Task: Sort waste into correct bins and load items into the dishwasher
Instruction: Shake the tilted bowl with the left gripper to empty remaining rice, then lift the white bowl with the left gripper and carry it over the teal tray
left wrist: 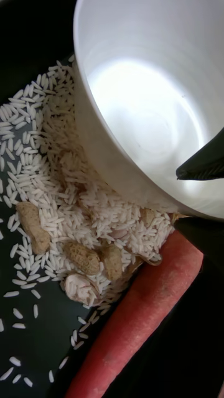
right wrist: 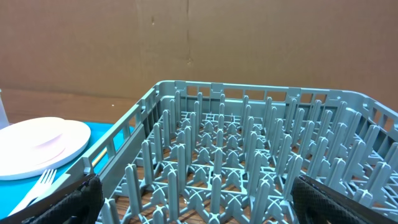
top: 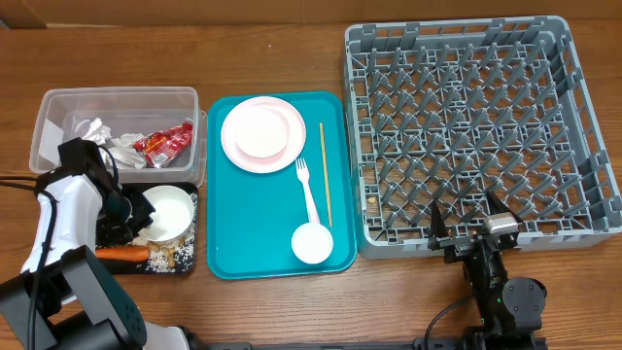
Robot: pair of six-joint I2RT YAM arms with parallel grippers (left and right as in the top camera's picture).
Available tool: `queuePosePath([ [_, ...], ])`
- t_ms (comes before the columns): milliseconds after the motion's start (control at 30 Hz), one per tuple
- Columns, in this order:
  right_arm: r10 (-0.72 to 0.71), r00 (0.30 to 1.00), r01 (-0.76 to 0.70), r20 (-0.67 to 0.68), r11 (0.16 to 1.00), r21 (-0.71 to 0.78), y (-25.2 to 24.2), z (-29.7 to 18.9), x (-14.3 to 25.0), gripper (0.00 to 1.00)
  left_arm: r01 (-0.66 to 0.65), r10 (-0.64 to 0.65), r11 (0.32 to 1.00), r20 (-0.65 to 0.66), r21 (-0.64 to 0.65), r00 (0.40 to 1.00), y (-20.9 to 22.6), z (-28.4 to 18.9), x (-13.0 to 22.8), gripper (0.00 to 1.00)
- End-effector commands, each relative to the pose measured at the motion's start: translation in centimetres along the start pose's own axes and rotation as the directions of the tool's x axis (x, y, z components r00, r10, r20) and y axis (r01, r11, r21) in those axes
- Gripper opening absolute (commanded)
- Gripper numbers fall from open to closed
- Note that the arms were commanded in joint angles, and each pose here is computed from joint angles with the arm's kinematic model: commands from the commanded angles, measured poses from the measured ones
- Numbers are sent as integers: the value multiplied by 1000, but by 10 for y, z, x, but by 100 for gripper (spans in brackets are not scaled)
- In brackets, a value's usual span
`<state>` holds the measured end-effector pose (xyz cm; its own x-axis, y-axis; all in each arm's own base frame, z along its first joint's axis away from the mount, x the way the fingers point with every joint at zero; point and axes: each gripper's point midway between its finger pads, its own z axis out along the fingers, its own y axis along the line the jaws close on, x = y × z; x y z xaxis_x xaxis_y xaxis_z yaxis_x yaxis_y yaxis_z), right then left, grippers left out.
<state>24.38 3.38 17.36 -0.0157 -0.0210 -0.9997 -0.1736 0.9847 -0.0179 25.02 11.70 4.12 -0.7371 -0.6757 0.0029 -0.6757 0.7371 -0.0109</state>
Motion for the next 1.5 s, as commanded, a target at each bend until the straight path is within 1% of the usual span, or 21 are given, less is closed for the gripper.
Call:
queuePosePath([
  [0, -4, 1000, 4, 1, 1000, -4, 1, 0, 2, 100, 6, -6, 1000, 3, 10, 1000, -1, -1, 2, 22],
  [33, -4, 1000, 4, 2, 1000, -4, 1, 0, 2, 100, 6, -6, 1000, 3, 9, 1000, -1, -1, 2, 21],
  [67, -4, 1000, 4, 2, 1000, -4, 1, 0, 2, 100, 6, -6, 1000, 4, 10, 1000, -1, -1, 2, 17],
  [133, -4, 1000, 4, 2, 1000, -4, 1, 0, 2, 100, 6, -6, 1000, 6, 10, 1000, -1, -1, 2, 4],
  [433, -4, 1000, 4, 1, 1000, -4, 1, 0, 2, 100, 8, -8, 1000, -20, 1, 1000, 1, -5, 7, 4],
  [700, -4, 1000, 4, 2, 1000, -4, 1, 0, 2, 100, 8, -8, 1000, 16, 15, 1000, -1, -48, 1, 4],
  [800, -4, 1000, 4, 1, 1000, -4, 1, 0, 2, 100, 7, -8, 999, 41, 35, 999, -4, -66, 0, 4],
  [933, -4, 1000, 4, 2, 1000, -4, 1, 0, 2, 100, 2, -6, 997, 61, 73, 998, -8, -85, 7, 4],
  [1067, -4, 1000, 4, 2, 1000, -4, 1, 0, 2, 100, -72, 62, 984, 67, 162, 996, -20, -100, 20, 4],
  [1133, -4, 1000, 4, 1, 1000, -4, 1, 0, 2, 100, -168, 152, 953, 80, 250, 985, -35, -107, 28, 4],
  [1167, -4, 1000, 4, 1, 1000, -4, 1, 0, 2, 100, -222, 203, 926, 94, 307, 975, -45, -113, 32, 4],
  [1233, -4, 1000, 4, 1, 1000, -4, 1, 0, 2, 100, -319, 292, 843, 130, 434, 948, -67, -125, 43, 4],
  [1267, -4, 1000, 4, 1, 1000, -4, 1, 0, 2, 100, -343, 315, 802, 143, 489, 938, -76, -131, 48, 4],
  [1367, -4, 1000, 4, 1, 1000, -4, 1, 0, 2, 100, -340, 317, 734, 146, 588, 937, -92, -143, 55, 4],
  [1467, -4, 1000, 4, 1, 1000, -4, 1, 0, 2, 100, -354, 334, 707, 152, 612, 930, -100, -146, 59, 4],
])
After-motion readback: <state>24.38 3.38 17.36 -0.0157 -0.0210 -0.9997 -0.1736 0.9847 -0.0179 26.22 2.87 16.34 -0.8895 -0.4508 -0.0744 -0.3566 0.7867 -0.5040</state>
